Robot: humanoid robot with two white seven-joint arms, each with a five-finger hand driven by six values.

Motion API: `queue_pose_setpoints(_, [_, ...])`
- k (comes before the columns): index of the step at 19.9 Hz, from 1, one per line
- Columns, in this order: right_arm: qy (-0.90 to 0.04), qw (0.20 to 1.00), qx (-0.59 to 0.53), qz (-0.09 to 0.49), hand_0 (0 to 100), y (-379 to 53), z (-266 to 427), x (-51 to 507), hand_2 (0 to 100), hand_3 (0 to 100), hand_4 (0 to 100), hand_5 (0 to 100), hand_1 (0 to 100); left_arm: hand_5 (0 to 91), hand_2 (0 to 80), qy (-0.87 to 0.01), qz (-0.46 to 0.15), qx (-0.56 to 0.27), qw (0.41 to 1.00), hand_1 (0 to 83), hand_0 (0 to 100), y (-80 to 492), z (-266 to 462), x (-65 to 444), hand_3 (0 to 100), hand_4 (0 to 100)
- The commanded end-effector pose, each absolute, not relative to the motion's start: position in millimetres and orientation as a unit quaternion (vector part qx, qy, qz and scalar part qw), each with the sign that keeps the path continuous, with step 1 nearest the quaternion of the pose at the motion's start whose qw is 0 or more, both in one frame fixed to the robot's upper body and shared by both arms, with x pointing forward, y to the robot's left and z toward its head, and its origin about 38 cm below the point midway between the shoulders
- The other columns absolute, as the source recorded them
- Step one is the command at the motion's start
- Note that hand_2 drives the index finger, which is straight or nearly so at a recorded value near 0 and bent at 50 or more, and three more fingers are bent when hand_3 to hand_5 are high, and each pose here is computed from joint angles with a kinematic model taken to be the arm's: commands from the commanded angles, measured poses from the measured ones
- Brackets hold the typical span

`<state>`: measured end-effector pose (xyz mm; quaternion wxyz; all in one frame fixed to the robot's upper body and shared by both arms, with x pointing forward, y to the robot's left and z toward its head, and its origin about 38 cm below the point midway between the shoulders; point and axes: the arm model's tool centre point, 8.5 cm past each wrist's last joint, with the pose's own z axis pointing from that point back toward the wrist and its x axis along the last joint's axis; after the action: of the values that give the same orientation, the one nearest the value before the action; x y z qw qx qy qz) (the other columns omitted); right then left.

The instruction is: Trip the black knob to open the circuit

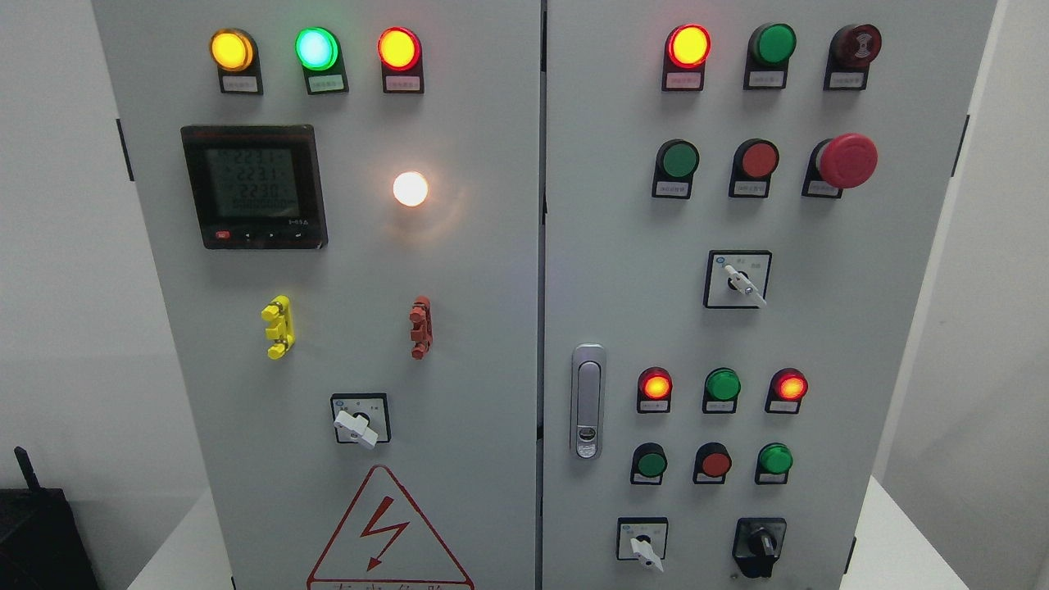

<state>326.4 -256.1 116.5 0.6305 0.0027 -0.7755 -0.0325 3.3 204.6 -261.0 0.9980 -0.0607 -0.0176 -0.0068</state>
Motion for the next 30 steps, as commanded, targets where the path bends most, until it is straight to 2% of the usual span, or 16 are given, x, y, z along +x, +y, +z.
queue_pose_setpoints(1, [-0.782, 0.622, 0.012, -0.041, 0, -247.8, 123.7, 330.7, 7, 100, 100, 96, 0, 0.0, 0.0, -0.03, -0.008, -0.06, 0.998, 38.9, 12, 205.2, -261.7, 12.0, 0, 0])
queue_pose_setpoints(30, [-0.783, 0.621, 0.03, -0.032, 0, -233.2, 129.9, 337.9, 7, 100, 100, 96, 0, 0.0, 0.0, -0.031, -0.008, -0.06, 0.998, 38.9, 12, 205.2, -261.8, 12.5, 0, 0])
